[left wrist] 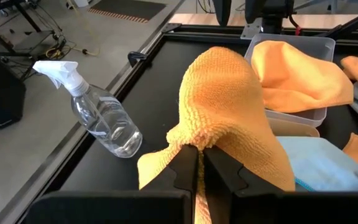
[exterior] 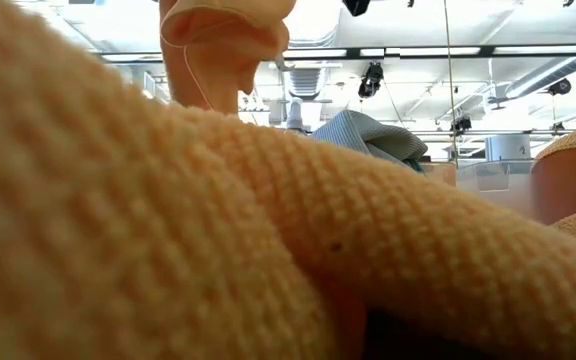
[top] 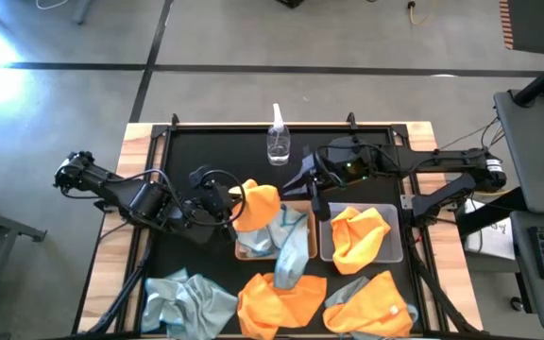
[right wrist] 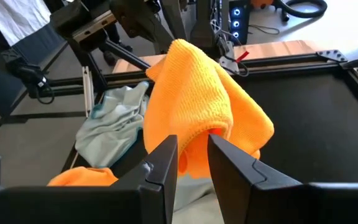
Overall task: Sort microfiber towel by color & place in baskets
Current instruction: Put the orange towel into the transparent bin
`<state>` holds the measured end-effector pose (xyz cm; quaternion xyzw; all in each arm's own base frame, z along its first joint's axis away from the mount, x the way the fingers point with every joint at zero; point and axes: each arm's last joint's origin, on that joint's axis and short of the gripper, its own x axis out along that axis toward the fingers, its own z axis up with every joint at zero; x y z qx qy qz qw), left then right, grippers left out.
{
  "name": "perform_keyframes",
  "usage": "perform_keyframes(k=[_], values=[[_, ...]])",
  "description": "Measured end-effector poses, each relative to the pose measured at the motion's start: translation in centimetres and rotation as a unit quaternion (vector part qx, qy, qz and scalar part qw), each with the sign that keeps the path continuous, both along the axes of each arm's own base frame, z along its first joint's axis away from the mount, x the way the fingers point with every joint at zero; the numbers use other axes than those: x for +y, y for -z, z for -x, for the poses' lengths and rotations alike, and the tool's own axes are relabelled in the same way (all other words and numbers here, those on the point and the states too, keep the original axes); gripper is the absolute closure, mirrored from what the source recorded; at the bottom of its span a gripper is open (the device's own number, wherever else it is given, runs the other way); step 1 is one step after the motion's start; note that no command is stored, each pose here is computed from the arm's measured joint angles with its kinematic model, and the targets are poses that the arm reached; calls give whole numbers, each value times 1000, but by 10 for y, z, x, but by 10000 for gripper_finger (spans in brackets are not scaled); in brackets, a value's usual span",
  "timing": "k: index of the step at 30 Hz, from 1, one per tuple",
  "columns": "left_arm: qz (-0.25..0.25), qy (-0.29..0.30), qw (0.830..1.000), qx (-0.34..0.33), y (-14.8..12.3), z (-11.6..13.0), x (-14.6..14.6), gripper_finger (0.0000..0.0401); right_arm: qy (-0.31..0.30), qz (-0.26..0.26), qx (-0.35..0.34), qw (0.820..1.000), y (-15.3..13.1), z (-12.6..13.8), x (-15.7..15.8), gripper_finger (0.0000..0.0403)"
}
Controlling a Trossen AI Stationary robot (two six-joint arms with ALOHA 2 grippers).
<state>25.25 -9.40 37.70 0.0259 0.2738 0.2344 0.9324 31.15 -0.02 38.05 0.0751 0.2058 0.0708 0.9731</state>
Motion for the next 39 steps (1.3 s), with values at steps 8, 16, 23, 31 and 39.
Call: perform_keyframes(k=[8, 16, 23, 31, 39], values=[[0, 0, 1000, 0, 0, 0, 0, 399, 0, 0, 12, 1000, 6, -4, 0, 321], [-1, 0, 1000, 1, 0, 0, 0, 399, -1, -5, 26, 1000, 16, -13, 0, 321], [-2, 1, 1000, 2, 0, 0, 0, 399, -1, -5, 15, 1000, 20, -22, 0, 321], [-2, 1, 1000, 2, 0, 0, 0, 399, -17, -12, 6, 1000, 22, -27, 1, 321], [-2, 1, 1000, 2, 0, 0, 0, 399, -69, -51, -16, 996, 17, -28, 4, 321]])
